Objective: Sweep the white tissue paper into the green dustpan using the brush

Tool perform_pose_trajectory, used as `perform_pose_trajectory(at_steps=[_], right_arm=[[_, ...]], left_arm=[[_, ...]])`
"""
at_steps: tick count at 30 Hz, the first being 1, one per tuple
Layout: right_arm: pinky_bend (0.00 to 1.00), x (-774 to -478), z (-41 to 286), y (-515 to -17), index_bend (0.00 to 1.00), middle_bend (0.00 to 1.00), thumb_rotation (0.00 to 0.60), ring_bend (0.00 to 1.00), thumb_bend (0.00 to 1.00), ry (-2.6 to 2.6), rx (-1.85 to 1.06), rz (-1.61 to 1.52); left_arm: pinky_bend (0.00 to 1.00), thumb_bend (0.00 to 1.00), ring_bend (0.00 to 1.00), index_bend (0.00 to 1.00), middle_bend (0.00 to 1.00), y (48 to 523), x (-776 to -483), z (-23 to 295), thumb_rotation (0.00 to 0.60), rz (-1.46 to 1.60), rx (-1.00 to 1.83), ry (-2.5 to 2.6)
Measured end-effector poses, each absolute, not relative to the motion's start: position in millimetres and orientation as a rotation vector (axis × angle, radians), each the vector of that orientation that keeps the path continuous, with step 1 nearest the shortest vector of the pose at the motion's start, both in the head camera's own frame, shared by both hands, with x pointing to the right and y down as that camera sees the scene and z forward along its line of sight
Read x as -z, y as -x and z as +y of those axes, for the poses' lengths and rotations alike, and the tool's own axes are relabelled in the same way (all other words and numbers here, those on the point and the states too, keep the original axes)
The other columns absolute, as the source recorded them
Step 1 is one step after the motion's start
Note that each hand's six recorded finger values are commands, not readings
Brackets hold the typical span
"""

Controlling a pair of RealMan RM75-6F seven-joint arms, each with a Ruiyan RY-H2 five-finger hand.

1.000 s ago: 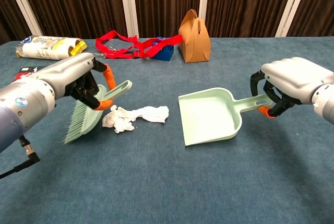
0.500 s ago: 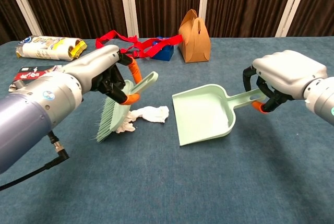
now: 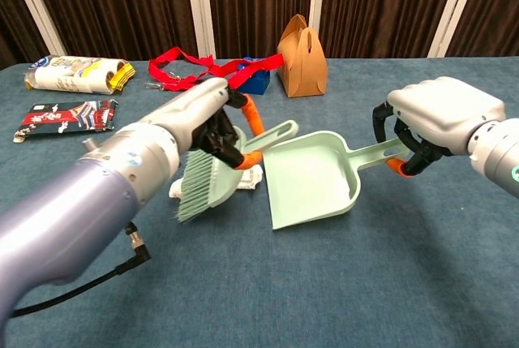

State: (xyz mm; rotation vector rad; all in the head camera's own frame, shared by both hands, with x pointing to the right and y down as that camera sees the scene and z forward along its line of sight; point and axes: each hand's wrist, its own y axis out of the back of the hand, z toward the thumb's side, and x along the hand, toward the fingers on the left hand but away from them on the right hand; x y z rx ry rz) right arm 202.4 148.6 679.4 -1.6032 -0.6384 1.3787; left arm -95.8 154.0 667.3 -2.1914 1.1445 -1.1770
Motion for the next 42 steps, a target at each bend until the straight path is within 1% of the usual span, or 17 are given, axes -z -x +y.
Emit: perform_pose_trajectory(at_steps=[3,6,12,16,22,27,31,36,42], right_arm=[[0.80,-681.0,143.9,-204.2,0.61,0.80,0.600,0.78,0.48,1.596,-1.385,-0.631],[0.80,-680.5,141.7,-206.3,0.61,0.80,0.600,0.78,0.48,1.589,-1.387,-0.631],[0.80,-680.8,144.3,-209.4,0.61,0.80,0.600,0.78,0.48,1.587,-1.397,-0.629],[0.80,-680.5,148.0,-209.7,0.61,0.80,0.600,0.78,0.48,1.591,-1.400,-0.627],[0.80,-682.2,150.0,-208.1,0.61,0.80,0.600,0.78,0.48,1.593,-1.401,-0.622],[0.80,-682.9,150.6,-204.3,0.62,0.80,0.600,0.78,0.48,1.595,-1.401,-0.616],[0.80,-685.0,154.1,-200.5,0.62,0.80,0.600,0.78,0.48,1.606,-1.401,-0.609],[0.80,-688.7,158.9,-199.1,0.62,0.80,0.600,0.78,0.48,1.607,-1.406,-0.587],[0.80,-692.8,161.4,-200.5,0.63,0.80,0.600,0.78,0.48,1.614,-1.417,-0.585]], left_arm=[[1.00,0.64,1.00,0.78,1.00,82.3,-663.4,152.6,0.600,1.189,1.111,2.241],[1.00,0.64,1.00,0.78,1.00,66.9,-653.1,149.9,0.600,1.231,1.033,2.291],[1.00,0.64,1.00,0.79,1.00,61.9,-627.2,148.0,0.600,1.240,0.941,2.335],[1.00,0.64,1.00,0.79,1.00,77.0,-610.2,138.5,0.600,1.246,0.911,2.318],[1.00,0.64,1.00,0.79,1.00,116.3,-599.6,121.7,0.600,1.243,0.946,2.243],[1.00,0.65,1.00,0.79,1.00,150.0,-601.1,116.5,0.600,1.214,1.018,2.191],[1.00,0.65,1.00,0.79,1.00,176.4,-612.2,121.7,0.600,1.152,1.109,2.168],[1.00,0.65,1.00,0.79,1.00,187.5,-625.0,129.4,0.600,1.107,1.176,2.177],[1.00,0.65,1.00,0.79,1.00,184.0,-632.6,136.0,0.600,1.061,1.194,2.185]])
